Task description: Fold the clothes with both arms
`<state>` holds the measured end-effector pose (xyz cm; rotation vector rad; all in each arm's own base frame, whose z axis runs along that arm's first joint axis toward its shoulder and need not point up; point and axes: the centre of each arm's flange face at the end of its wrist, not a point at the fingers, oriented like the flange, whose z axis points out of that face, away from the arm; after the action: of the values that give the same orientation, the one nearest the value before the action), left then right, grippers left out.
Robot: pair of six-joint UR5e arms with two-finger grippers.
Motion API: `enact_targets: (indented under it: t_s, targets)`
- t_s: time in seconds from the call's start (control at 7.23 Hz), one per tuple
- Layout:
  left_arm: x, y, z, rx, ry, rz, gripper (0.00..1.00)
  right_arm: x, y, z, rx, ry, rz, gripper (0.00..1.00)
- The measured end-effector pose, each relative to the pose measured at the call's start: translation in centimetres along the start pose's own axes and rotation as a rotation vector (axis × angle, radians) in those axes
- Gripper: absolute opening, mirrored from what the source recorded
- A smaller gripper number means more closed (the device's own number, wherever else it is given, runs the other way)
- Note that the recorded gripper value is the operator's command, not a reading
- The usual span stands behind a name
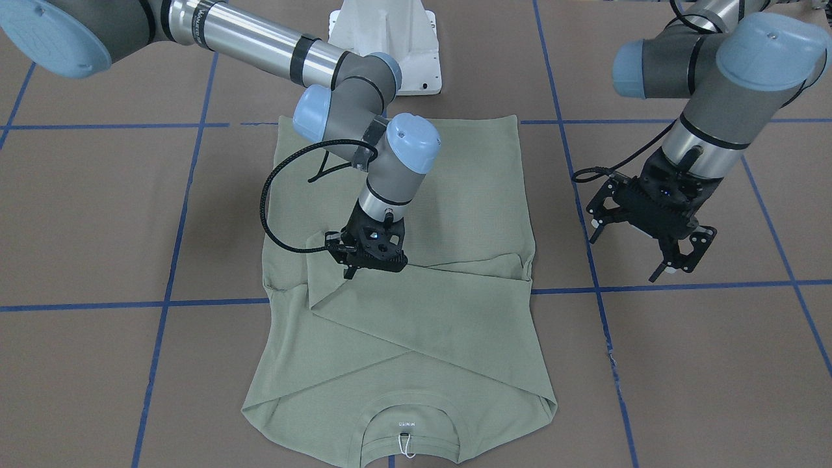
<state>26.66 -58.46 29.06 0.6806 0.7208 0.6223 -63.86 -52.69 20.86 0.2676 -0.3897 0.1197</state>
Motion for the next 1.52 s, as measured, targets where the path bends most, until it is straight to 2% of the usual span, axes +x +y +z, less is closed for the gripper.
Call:
enact_targets:
  t_s: [0.28,0.55,0.97,1.11,1.24,1.38,1.52]
  targets:
    - [0.1,0.0,-0.1,0.002,0.0,0.001,1.0,3.2,-0.7,0.4,0.0,0.02,-0.092,0.0]
    - [0.3,-0.1,-0.2,0.006,0.002,-0.012,1.0,9.7,-0.4,1.6,0.004,0.033,-0.195,0.0]
    - [0.5,-0.2,-0.3,0.008,0.004,-0.023,1.0,13.4,-0.7,2.8,0.008,0.052,-0.246,0.0]
    - [0.5,-0.2,-0.3,0.009,0.004,-0.024,1.0,13.9,-1.0,3.0,0.01,0.056,-0.257,0.56]
    - [0.5,-0.2,-0.3,0.009,0.004,-0.024,1.0,14.0,-1.2,3.1,0.012,0.056,-0.26,1.0]
    - [0.5,-0.2,-0.3,0.009,0.003,-0.024,1.0,14.0,-1.2,3.1,0.022,0.041,-0.257,1.0]
    - [0.6,-0.2,-0.2,0.008,0.004,-0.028,1.0,13.8,-1.4,2.9,0.043,-0.002,-0.244,1.0]
